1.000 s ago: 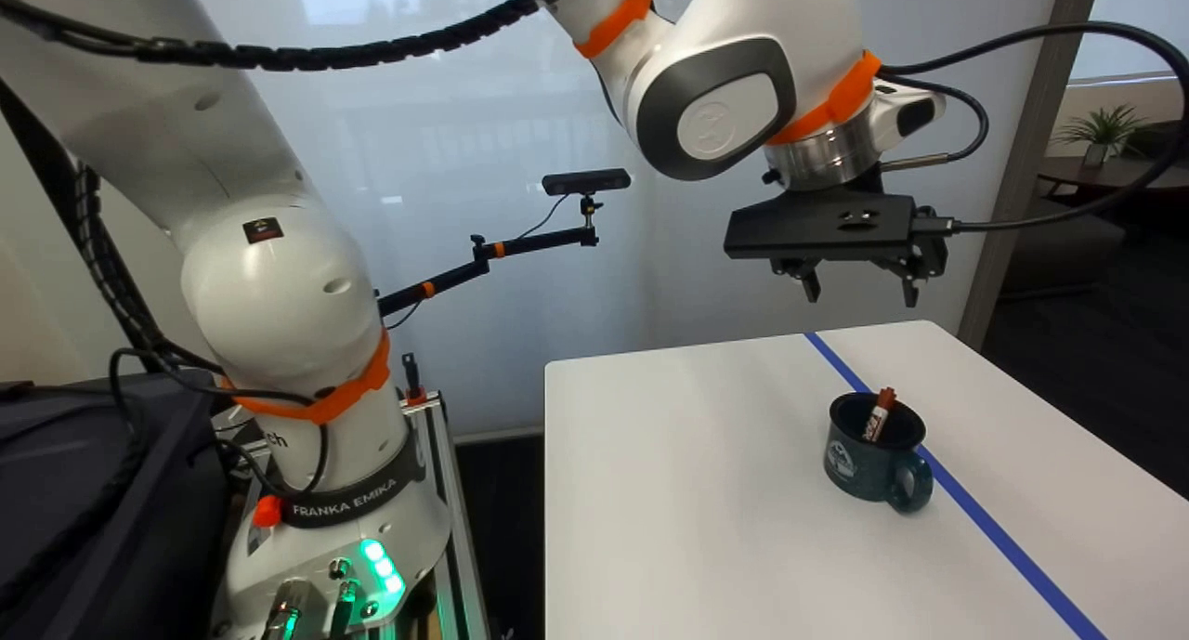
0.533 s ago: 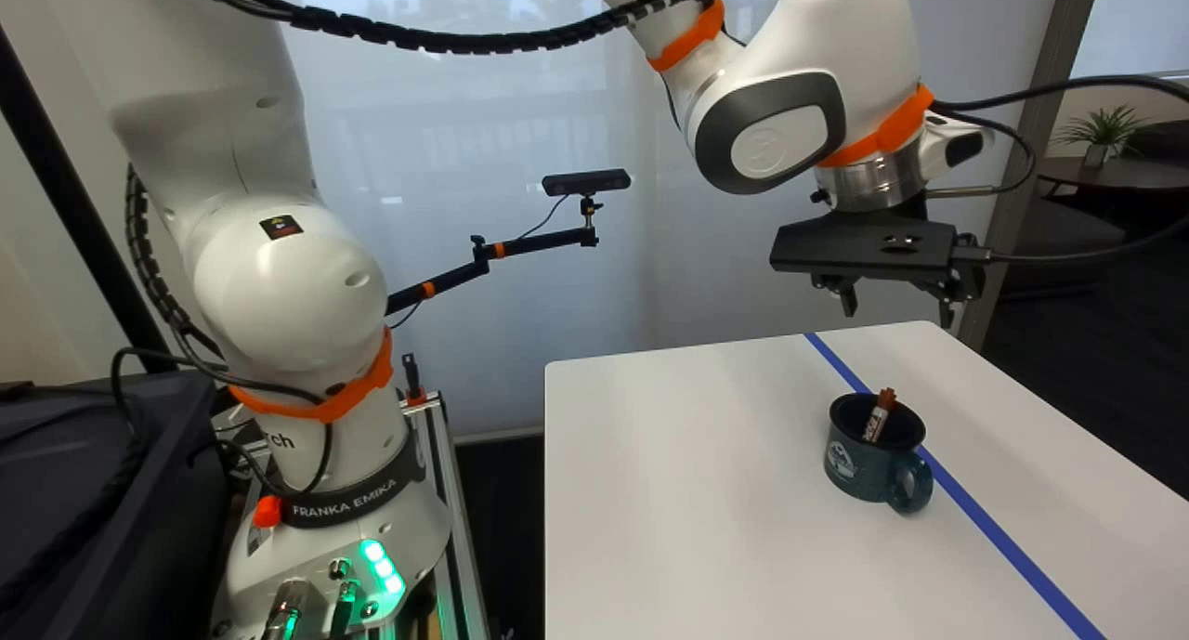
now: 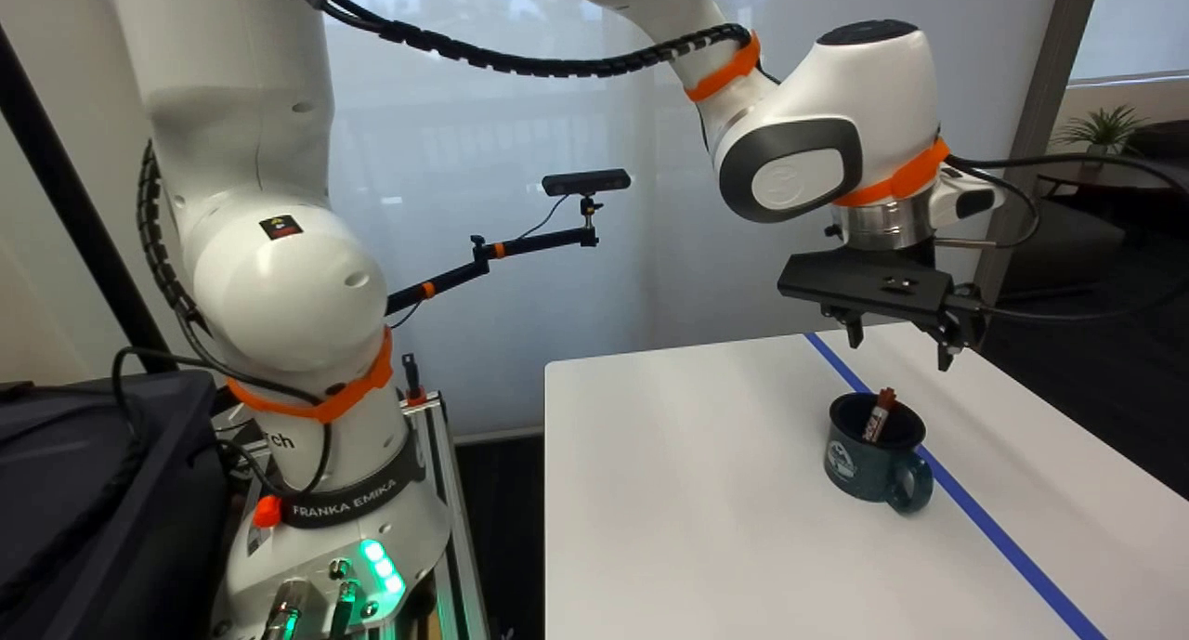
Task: Remove the marker from the mug cup
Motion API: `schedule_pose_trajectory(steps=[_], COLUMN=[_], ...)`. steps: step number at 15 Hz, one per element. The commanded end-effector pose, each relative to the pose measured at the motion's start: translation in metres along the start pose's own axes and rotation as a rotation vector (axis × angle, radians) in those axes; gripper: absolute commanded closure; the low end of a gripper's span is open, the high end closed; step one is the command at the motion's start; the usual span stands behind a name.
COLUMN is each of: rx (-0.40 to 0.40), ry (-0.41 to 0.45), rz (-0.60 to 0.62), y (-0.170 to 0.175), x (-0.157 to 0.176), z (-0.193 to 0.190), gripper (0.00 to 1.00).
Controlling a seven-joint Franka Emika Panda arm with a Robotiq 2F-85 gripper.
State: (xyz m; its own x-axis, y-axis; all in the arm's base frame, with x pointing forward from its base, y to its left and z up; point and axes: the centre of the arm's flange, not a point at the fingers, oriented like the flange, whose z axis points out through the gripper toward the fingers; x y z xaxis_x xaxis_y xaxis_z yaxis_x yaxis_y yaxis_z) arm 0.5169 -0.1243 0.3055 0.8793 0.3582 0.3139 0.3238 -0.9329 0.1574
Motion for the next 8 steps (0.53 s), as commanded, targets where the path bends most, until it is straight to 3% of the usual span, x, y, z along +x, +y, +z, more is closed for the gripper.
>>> schedule_pose_trajectory(steps=[1,5,8], rx=[0.034,0.058,0.076], ry=[-0.017,-0.029,-0.053], rz=[0.027,0.031,0.045], y=[0.002,-0.001,-0.001], x=[0.015,0.026,0.028], z=[0.020,0.035,0.048], gripper=[0.00,0.00,0.13])
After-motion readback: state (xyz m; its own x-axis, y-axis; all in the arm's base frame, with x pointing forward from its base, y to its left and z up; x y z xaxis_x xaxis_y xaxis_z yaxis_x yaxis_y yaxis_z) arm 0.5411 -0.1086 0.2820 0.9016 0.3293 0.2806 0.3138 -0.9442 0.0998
